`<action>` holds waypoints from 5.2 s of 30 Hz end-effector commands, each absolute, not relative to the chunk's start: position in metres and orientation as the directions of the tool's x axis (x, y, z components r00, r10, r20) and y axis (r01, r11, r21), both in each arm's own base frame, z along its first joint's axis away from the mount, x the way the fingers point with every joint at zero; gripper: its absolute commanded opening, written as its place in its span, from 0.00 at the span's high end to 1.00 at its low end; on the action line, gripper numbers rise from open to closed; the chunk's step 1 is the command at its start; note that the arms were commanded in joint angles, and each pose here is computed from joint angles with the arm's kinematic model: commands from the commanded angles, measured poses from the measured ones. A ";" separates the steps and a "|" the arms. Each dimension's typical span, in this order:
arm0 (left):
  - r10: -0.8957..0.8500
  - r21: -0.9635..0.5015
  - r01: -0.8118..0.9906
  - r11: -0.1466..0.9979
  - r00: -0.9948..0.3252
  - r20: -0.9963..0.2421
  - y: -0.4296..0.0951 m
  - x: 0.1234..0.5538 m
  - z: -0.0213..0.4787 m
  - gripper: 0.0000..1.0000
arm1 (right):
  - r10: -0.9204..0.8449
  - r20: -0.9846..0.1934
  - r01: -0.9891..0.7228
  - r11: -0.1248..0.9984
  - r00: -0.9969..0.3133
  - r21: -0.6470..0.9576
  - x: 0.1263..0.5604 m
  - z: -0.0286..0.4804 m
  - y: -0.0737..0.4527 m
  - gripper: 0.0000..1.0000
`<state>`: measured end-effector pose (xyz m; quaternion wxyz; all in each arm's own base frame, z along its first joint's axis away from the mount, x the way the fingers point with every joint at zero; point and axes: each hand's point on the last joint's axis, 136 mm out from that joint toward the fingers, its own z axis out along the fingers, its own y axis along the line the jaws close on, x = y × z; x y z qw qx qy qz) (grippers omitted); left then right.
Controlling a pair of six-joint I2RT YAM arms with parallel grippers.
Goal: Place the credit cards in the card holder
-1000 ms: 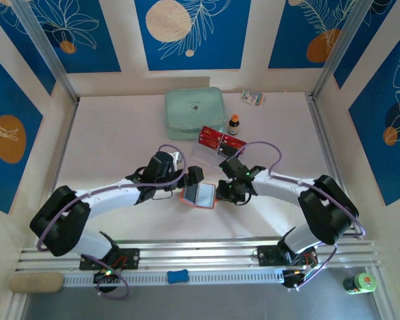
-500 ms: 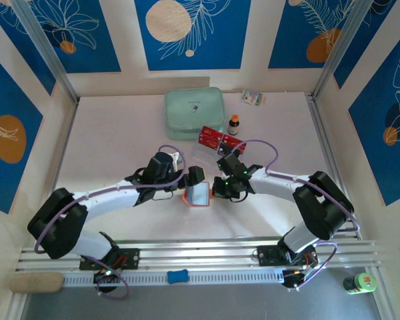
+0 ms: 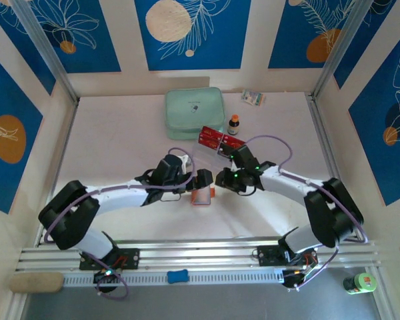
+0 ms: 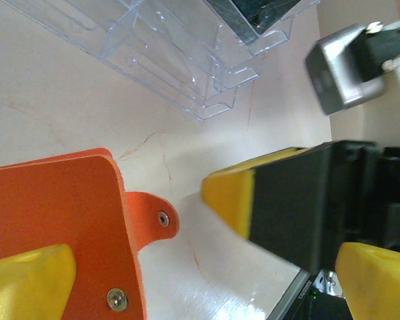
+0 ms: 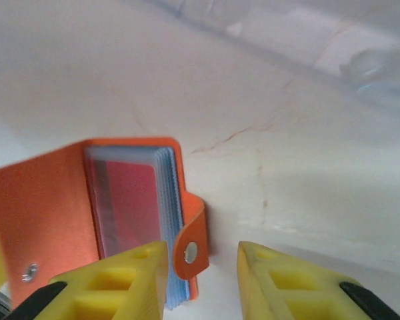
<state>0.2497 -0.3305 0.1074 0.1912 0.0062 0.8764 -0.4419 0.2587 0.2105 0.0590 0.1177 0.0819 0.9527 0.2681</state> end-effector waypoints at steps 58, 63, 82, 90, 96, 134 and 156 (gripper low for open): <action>-0.133 -0.474 0.093 0.876 -0.897 -0.421 -0.211 0.281 0.134 0.00 | 0.006 -0.210 -0.114 0.825 -0.978 0.553 0.233 0.105 0.310 0.84; -0.024 -0.343 0.129 0.931 -0.913 -0.407 -0.199 0.281 0.111 0.00 | 0.015 -0.186 -0.082 0.861 -0.982 0.502 0.229 0.083 0.298 0.88; 0.201 -0.232 0.301 0.925 -0.905 -0.375 -0.241 0.272 0.076 0.00 | 0.060 -0.095 0.013 0.902 -0.994 0.432 0.208 0.024 0.265 0.94; 0.249 -0.237 0.343 0.909 -0.902 -0.352 -0.267 0.261 0.060 0.00 | 0.070 -0.086 0.025 0.898 -0.994 0.438 0.207 0.021 0.264 0.94; 0.257 -0.237 0.341 0.910 -0.911 -0.323 -0.272 0.252 0.042 0.00 | 0.072 -0.091 0.023 0.889 -0.993 0.458 0.208 0.028 0.265 0.94; 0.349 -0.016 0.365 0.931 -0.900 -0.260 -0.248 0.240 0.012 0.00 | 0.046 -0.097 0.006 0.927 -0.994 0.374 0.237 0.043 0.243 0.80; 0.343 -0.029 0.363 0.931 -0.902 -0.264 -0.250 0.239 0.011 0.00 | 0.045 -0.067 0.004 0.858 -0.997 0.513 0.238 0.047 0.276 1.00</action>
